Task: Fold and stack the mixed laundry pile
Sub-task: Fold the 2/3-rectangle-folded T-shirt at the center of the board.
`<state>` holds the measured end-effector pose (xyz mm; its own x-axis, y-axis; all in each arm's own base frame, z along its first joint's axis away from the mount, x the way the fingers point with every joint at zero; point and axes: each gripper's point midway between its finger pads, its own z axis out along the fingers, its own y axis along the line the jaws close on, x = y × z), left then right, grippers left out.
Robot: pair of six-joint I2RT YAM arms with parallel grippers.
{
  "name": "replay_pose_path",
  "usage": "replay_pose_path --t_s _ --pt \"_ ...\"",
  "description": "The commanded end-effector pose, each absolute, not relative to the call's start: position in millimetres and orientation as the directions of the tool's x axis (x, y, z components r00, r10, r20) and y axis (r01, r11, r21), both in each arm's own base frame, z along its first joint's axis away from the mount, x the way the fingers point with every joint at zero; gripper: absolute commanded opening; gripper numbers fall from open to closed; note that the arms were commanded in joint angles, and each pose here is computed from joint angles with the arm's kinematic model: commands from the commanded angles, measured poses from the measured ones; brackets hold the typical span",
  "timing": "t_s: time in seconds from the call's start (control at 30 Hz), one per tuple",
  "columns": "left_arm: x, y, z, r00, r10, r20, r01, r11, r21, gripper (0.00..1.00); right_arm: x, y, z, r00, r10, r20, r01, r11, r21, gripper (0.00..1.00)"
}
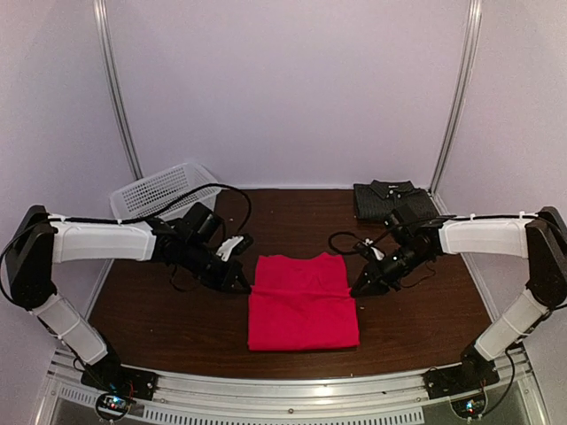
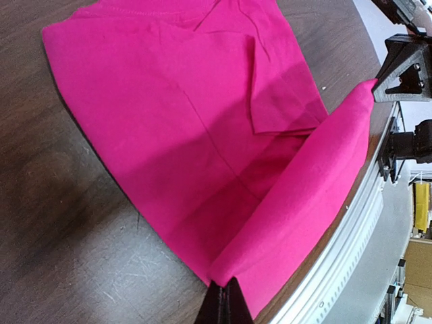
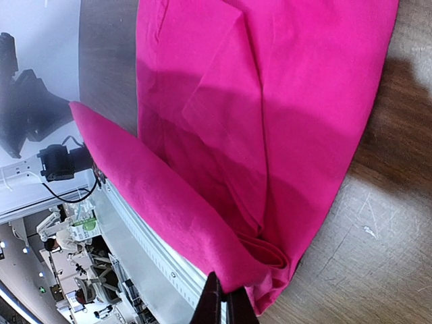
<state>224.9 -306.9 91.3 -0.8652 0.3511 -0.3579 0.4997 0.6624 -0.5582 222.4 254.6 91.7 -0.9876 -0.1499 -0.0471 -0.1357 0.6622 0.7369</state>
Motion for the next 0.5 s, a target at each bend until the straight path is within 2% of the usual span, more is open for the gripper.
replay_pose_path --t_s 0.0,0.47 --pt "242.6 -315.5 114.0 -0.836 0.352 -0.421 0.543 0.643 -0.54 0.0 238.0 257.1 113.6 -0.983 -0.155 -0.102 -0.181 0.669 0.721 0.0" --pt "298.8 -317.5 132.4 -0.836 0.292 -0.464 0.532 0.637 -0.558 0.0 294.1 258.8 144.0 -0.976 -0.136 -0.172 -0.219 0.637 0.739 0.0"
